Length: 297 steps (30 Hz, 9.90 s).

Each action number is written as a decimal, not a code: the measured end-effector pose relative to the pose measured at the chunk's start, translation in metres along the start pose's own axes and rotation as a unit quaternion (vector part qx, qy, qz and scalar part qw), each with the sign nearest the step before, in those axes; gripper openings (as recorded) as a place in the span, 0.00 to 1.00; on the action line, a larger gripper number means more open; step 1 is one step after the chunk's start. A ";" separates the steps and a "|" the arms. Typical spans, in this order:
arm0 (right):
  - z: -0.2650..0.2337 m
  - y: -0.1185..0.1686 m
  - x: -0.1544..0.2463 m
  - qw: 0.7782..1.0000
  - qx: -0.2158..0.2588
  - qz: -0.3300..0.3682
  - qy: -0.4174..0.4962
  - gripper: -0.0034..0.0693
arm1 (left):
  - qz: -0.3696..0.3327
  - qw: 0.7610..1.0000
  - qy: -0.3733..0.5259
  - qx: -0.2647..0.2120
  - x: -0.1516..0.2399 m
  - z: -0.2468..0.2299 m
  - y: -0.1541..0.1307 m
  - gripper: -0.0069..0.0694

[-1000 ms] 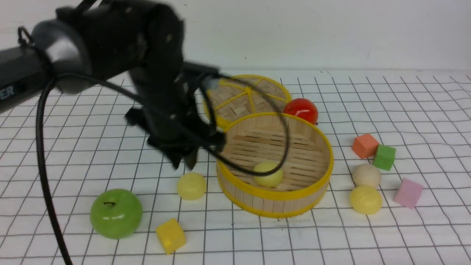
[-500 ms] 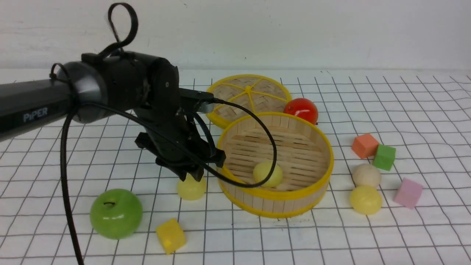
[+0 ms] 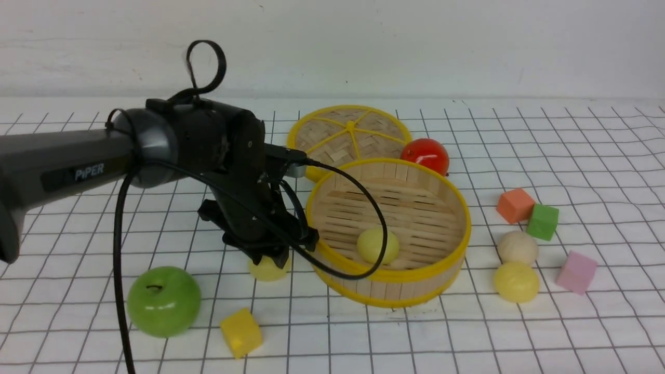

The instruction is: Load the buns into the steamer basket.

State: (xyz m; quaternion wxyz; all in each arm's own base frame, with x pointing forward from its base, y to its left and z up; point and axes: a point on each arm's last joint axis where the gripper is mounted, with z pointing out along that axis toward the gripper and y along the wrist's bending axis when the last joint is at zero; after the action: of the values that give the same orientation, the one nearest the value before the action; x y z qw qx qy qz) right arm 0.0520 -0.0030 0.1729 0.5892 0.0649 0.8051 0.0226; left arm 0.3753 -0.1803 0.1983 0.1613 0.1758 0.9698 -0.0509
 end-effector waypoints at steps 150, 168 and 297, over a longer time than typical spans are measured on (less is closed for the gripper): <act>0.283 0.114 -0.094 0.884 -0.035 -0.057 0.463 0.54 | 0.014 0.842 -0.514 0.165 0.273 -0.174 0.000 0.07; 0.262 0.120 -0.112 0.874 -0.043 -0.098 0.474 0.06 | 0.017 0.844 -0.510 0.163 0.274 -0.173 0.000 0.07; 0.096 0.128 -0.206 0.924 -0.151 -0.073 0.344 0.04 | 0.019 0.846 -0.507 0.162 0.274 -0.173 0.000 0.18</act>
State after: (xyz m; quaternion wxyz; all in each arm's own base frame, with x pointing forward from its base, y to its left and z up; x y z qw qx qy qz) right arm 0.2141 0.0928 0.3527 0.2792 -0.0956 0.9477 0.1219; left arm 0.0814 -0.0645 0.2705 0.6005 0.1672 0.7276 -0.2865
